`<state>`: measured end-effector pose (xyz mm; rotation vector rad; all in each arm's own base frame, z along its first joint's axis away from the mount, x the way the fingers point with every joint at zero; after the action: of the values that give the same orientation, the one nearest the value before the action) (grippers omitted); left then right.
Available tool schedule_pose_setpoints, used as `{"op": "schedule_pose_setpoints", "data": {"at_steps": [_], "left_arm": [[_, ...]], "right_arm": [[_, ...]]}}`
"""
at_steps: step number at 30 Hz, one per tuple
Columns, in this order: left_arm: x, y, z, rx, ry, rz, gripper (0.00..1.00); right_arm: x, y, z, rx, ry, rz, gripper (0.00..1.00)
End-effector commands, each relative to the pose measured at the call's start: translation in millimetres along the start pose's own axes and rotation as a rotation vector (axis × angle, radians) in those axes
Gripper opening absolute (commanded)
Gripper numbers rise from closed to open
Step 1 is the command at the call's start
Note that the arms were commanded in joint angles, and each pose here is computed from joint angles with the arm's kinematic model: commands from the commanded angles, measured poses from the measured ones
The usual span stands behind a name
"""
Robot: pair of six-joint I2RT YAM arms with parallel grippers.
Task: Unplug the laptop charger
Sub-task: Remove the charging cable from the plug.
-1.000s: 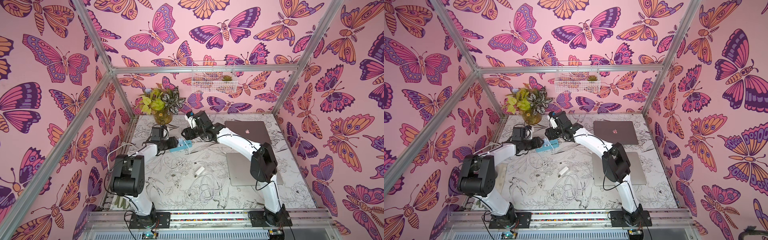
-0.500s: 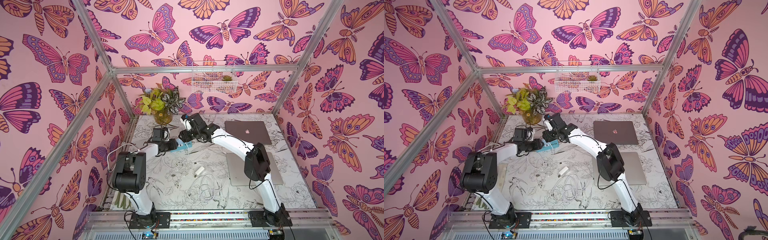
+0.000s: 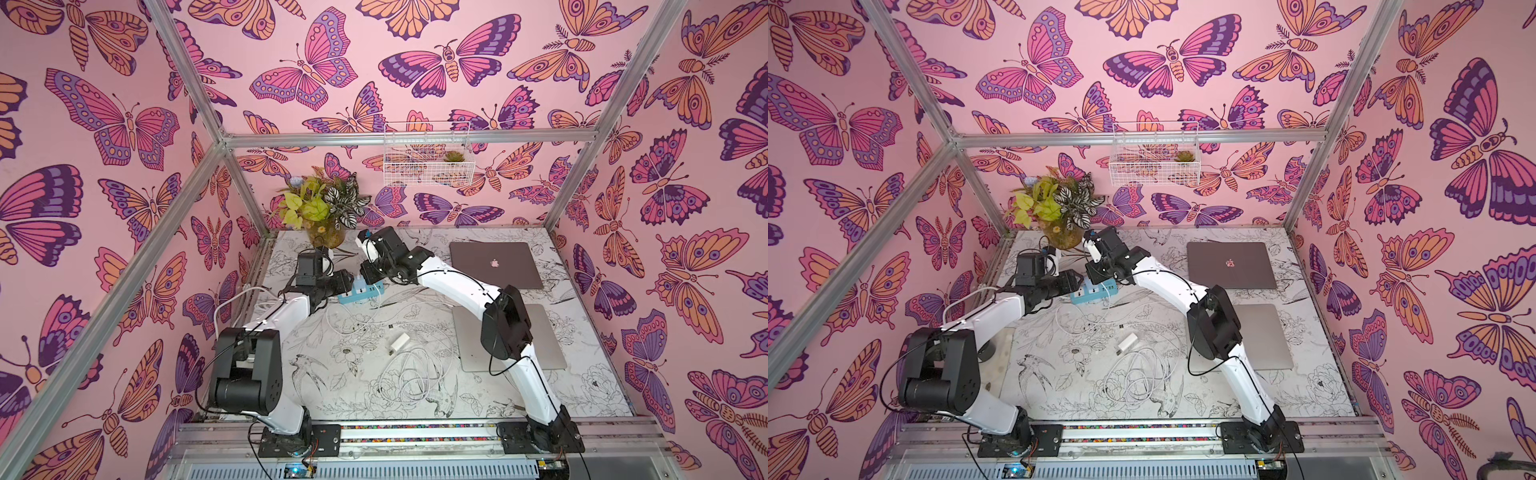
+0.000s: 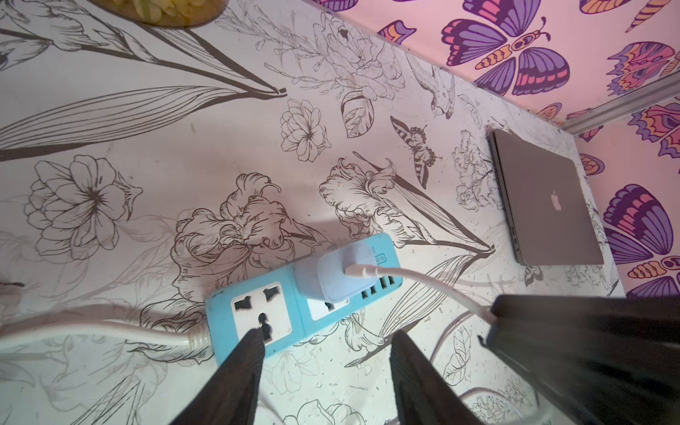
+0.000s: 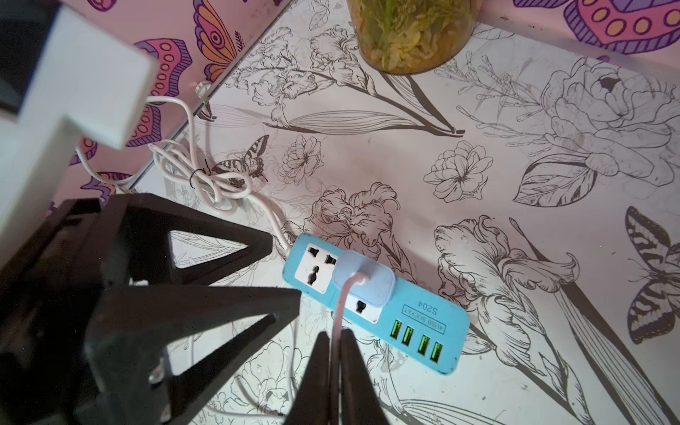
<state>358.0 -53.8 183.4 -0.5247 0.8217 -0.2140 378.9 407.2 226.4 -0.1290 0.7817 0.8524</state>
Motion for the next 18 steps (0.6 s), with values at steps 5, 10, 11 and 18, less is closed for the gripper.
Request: {"op": "schedule_pose_setpoints", "data": {"at_steps": [5, 10, 11, 18], "left_arm": [[31, 12, -2, -0.047, 0.065, 0.017, 0.59], [39, 13, -2, -0.043, 0.079, 0.018, 0.59], [40, 13, -2, -0.038, 0.082, 0.016, 0.59], [33, 8, -3, -0.033, 0.075, -0.002, 0.57]], "right_arm": [[-1, 9, 3, -0.009, -0.008, 0.017, 0.02], [-4, 12, 2, -0.012, -0.015, 0.017, 0.00], [-4, 11, 2, -0.014, -0.018, 0.017, 0.00], [-8, 13, 2, -0.014, -0.025, 0.018, 0.00]]}}
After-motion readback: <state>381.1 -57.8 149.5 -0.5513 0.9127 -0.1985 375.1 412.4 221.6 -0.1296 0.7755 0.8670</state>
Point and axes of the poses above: each gripper's point midway between its finger pads, its own x axis out along the fingers, its own y axis along the line the jaws close on, z = x × y, the point moved 10 cm from there along -x, back along the fingers, and after that the axes turned 6 degrees about -x, right-handed, at the moved point
